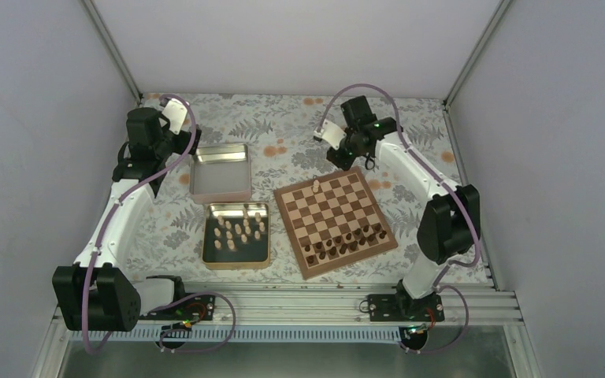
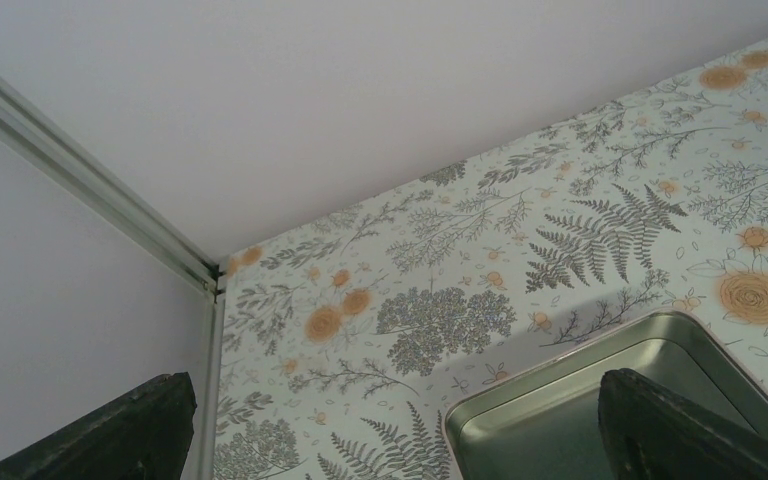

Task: Set up the chess pieces on the board
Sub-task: Place the chess piece on the chessboard.

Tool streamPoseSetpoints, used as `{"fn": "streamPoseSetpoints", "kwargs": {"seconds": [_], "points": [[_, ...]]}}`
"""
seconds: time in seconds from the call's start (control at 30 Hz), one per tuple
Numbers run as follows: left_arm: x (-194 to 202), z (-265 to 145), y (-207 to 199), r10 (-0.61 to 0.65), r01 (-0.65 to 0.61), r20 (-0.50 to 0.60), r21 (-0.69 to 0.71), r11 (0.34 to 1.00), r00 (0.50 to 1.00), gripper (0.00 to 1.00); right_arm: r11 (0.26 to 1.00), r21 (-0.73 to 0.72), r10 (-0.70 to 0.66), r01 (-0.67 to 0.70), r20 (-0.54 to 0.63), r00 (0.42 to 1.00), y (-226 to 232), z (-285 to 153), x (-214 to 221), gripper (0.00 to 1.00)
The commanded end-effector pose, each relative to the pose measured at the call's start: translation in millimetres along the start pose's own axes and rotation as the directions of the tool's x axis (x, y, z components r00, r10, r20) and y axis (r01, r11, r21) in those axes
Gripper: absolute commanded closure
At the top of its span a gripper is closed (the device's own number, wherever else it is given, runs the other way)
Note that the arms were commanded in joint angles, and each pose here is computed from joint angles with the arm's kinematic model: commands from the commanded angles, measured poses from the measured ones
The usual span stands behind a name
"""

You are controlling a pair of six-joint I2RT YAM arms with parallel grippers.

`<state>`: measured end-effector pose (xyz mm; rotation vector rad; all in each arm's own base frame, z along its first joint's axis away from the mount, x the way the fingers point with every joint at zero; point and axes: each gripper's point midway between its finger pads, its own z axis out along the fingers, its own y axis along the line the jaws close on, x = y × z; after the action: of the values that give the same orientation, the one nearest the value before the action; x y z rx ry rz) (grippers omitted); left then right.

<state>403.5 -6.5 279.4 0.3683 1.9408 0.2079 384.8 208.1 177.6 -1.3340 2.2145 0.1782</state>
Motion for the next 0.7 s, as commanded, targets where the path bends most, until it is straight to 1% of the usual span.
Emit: {"fn": "streamPoseSetpoints", "kwargs": {"seconds": [0.0, 0.13, 0.33, 0.67], "points": [[-7.7, -6.6, 2.8, -0.009, 0.009, 0.033, -0.007, 1.0, 0.999, 0.0, 0.998, -0.062, -0.016, 0.012, -0.073, 0.997, 17.0, 28.5, 23.4, 0.87], [-5.8, -6.3, 2.7, -0.009, 0.009, 0.03, -0.007, 1.0, 0.999, 0.0, 0.994, -0.11, 0.0, -0.012, -0.108, 0.994, 28.9, 49.8, 40.9, 0.87], [-3.9, -4.7, 1.6, -0.009, 0.009, 0.027, -0.003, 1.0, 1.0, 0.0, 0.99, -0.139, 0.018, -0.037, -0.133, 0.991, 37.1, 68.9, 56.3, 0.87], [-3.9, -5.0, 1.7, -0.009, 0.009, 0.025, -0.004, 1.0, 1.0, 0.0, 0.986, -0.16, 0.029, -0.048, -0.117, 0.993, 38.7, 81.3, 54.9, 0.86]]}}
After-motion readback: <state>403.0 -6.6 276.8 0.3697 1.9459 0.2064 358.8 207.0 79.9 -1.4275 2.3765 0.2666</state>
